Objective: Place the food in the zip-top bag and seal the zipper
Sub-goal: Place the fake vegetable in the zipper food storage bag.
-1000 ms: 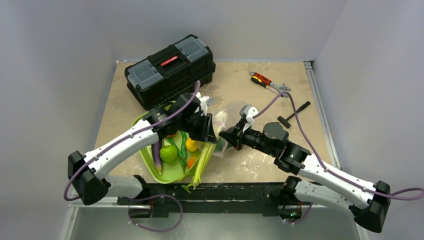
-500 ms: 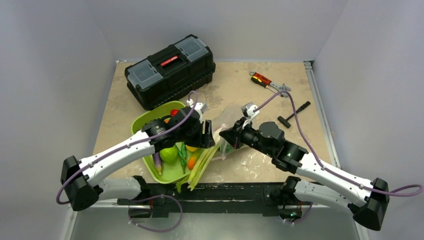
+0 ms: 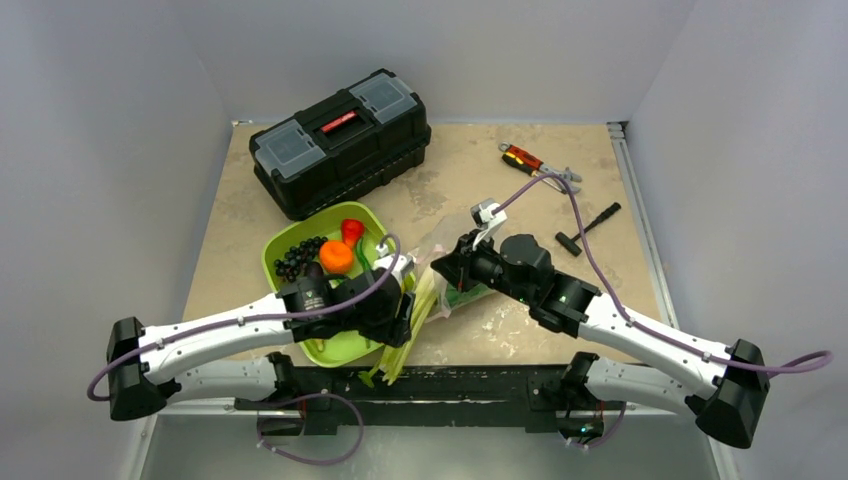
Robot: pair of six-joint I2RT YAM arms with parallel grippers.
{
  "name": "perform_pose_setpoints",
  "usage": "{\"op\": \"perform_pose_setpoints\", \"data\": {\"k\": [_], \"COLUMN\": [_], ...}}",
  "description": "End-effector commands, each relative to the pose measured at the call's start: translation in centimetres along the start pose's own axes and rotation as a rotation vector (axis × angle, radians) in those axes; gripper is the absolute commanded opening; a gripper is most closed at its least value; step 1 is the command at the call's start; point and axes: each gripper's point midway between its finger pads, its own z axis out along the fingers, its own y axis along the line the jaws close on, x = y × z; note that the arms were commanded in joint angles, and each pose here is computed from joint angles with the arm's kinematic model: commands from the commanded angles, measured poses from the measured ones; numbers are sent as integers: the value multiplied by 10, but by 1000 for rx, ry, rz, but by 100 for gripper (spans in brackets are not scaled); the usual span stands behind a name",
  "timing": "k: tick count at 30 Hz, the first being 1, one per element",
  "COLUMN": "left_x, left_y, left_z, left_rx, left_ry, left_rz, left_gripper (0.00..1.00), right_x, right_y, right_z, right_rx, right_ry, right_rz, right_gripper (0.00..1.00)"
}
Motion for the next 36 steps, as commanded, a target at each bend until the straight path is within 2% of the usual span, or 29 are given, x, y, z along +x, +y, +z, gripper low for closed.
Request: {"op": "perform_pose_setpoints", "data": {"k": [1, 5, 11, 13, 15, 20, 26, 32, 36], "left_x": [11, 4, 5, 6, 6, 0, -12, -10, -25], "left_y": [3, 9, -4, -6, -4, -4, -12, -33, -52], "left_z": [7, 15, 28, 31, 32, 22, -2, -36, -58], "left_rx": [-38, -149, -257, -290, -318, -297, -222, -33, 133], "left_ry": [-55, -152, -169, -164, -157, -192, -212, -57, -83], "left_rz": [-19, 24, 116, 137, 129, 104, 124, 115, 116], "left_gripper": [58, 59, 62, 60, 54, 23, 0, 0, 0], "right_x": [-43, -45, -44, -45, -44, -45, -46, -45, -46], "right_y": [18, 20, 21, 21, 23, 22, 23, 34, 39], "right_z": [-5, -7, -7, -7, -8, -10, -11, -18, -22], "right_rx": [-34, -41, -46, -49, -54, -53, -58, -146, -183], "right_ry": [-124, -127, -117, -118, -117, -120, -117, -117, -140], "right_rz": [11, 8, 1, 1, -2, -6, -22, -164, -199], "right_gripper": [0, 0, 0, 0, 0, 0, 0, 0, 0]}}
